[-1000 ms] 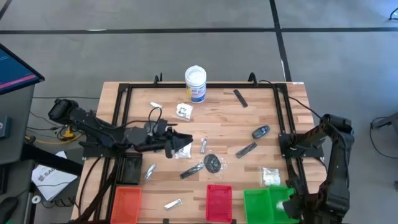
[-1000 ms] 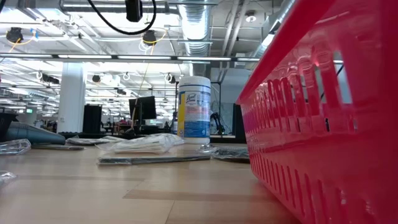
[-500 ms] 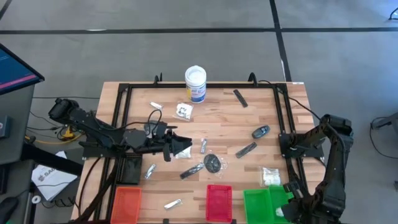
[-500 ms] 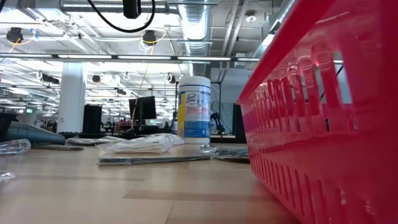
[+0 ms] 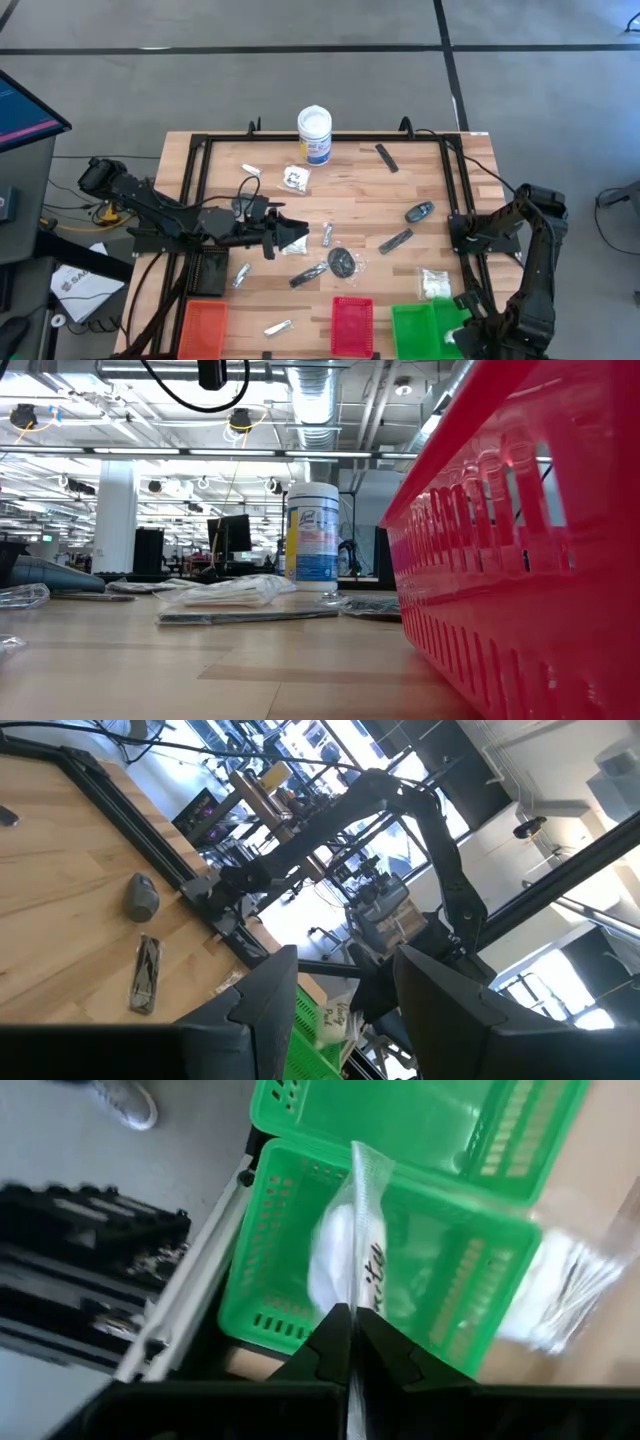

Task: Pick & Place Travel size toiletries
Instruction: Put the white cotton pack into the right green bin

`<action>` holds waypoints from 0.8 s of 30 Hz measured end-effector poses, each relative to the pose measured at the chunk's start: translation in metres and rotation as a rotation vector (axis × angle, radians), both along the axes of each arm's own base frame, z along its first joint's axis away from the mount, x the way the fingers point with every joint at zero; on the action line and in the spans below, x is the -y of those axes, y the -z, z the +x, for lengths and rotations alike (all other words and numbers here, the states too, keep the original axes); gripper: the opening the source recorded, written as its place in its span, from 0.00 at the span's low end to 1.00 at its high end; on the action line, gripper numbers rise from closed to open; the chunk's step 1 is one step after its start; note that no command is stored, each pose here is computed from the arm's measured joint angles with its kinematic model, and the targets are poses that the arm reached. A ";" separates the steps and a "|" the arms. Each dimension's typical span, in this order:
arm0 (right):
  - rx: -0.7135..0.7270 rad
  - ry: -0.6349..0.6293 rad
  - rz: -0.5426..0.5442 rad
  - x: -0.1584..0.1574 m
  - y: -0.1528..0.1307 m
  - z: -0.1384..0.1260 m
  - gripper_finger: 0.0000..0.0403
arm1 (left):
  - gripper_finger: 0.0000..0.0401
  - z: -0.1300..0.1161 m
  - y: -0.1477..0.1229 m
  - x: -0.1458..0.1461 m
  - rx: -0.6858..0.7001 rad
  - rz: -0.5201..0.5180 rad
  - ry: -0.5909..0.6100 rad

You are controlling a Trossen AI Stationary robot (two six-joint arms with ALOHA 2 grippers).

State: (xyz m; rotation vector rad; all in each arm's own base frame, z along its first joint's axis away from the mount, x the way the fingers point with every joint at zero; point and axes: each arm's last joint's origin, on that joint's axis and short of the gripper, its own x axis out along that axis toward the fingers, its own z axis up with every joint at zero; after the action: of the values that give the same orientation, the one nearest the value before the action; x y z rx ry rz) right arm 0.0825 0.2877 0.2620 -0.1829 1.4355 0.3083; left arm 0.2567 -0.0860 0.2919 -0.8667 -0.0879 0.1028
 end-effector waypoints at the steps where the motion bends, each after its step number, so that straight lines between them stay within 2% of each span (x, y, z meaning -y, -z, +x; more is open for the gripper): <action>1: -0.005 0.037 0.009 -0.001 0.000 0.000 0.00 | 0.41 0.000 0.000 0.000 0.000 0.000 0.000; 5: -0.009 0.136 0.050 -0.004 0.000 0.001 0.00 | 0.41 0.000 0.000 0.000 0.000 0.001 0.000; 12: -0.020 0.249 0.060 -0.009 0.008 0.008 0.00 | 0.41 0.000 0.000 0.000 -0.001 0.006 0.000; 24: -0.085 0.240 -0.039 -0.028 0.047 0.012 0.00 | 0.41 0.000 0.000 0.001 -0.003 0.028 0.029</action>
State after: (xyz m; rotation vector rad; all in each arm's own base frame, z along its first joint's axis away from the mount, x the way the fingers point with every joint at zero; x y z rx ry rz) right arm 0.0940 0.3158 0.2151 -0.0288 1.5308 0.0920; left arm 0.2569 -0.0868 0.2919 -0.8400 -0.0737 0.0758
